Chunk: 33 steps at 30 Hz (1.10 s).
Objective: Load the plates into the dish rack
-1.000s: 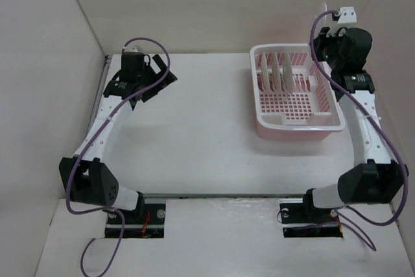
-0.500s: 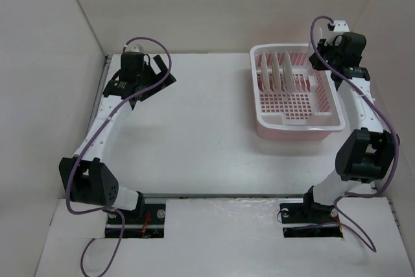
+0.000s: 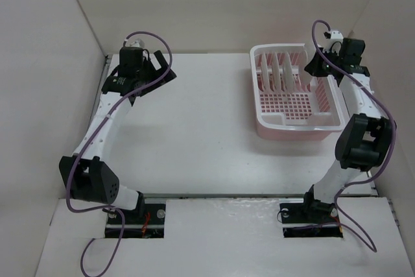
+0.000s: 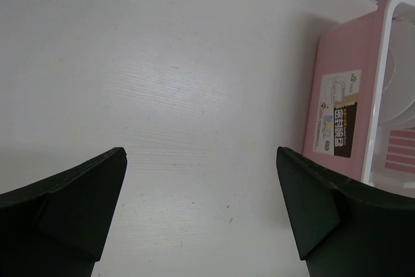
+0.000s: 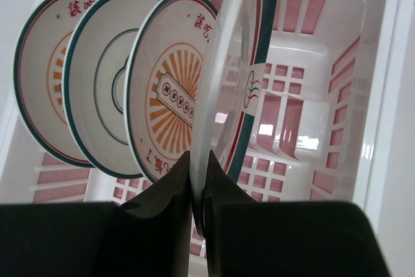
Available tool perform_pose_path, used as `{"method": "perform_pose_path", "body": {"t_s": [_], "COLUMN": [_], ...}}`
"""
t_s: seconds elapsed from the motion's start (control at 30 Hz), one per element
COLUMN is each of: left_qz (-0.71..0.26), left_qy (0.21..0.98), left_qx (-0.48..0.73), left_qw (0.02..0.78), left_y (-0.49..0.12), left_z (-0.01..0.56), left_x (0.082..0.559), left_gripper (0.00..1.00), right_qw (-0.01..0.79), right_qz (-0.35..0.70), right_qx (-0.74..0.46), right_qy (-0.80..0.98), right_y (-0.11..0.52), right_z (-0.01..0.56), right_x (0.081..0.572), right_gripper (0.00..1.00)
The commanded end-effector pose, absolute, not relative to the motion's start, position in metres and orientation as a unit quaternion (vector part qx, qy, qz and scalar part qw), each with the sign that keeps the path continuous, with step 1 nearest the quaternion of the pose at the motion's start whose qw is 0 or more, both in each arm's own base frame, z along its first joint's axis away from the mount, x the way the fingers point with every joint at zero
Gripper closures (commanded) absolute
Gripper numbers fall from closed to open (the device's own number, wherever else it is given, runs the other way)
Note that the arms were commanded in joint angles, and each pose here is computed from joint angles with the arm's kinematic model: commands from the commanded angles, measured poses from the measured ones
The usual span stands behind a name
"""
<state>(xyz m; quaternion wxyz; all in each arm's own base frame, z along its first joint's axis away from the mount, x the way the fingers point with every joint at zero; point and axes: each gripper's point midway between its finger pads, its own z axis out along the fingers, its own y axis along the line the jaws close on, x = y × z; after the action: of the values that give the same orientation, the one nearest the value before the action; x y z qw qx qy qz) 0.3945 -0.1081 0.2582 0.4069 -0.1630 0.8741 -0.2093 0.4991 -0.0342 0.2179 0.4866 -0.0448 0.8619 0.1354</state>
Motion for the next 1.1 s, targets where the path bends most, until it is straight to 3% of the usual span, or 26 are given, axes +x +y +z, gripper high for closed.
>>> {"method": "perform_pose_path", "body": {"t_s": [0.0,0.87,1.07], "left_qz": [-0.218,-0.213,-0.206], "left_qy": [0.868,0.868,0.871], "left_qx": [-0.146,-0.144,-0.143], "left_qw": [0.421,0.424,0.423], "left_y": [-0.113,-0.111,-0.109], "left_z": [0.274,0.272,0.267], "left_x": [0.4,0.401,0.401], "left_gripper": [0.0,0.0,0.0], "right_qw": [0.538,0.499,0.486], "right_qz": [0.151,0.126,0.125], "right_qx": [-0.088,-0.059,-0.053], "right_qy": [0.825,0.856,0.863], "right_y": [-0.026,-0.041,-0.043], "right_z": [0.26,0.215,0.201], "right_x": [0.507,0.514,0.515], "right_gripper": [1.0,1.0,0.93]}}
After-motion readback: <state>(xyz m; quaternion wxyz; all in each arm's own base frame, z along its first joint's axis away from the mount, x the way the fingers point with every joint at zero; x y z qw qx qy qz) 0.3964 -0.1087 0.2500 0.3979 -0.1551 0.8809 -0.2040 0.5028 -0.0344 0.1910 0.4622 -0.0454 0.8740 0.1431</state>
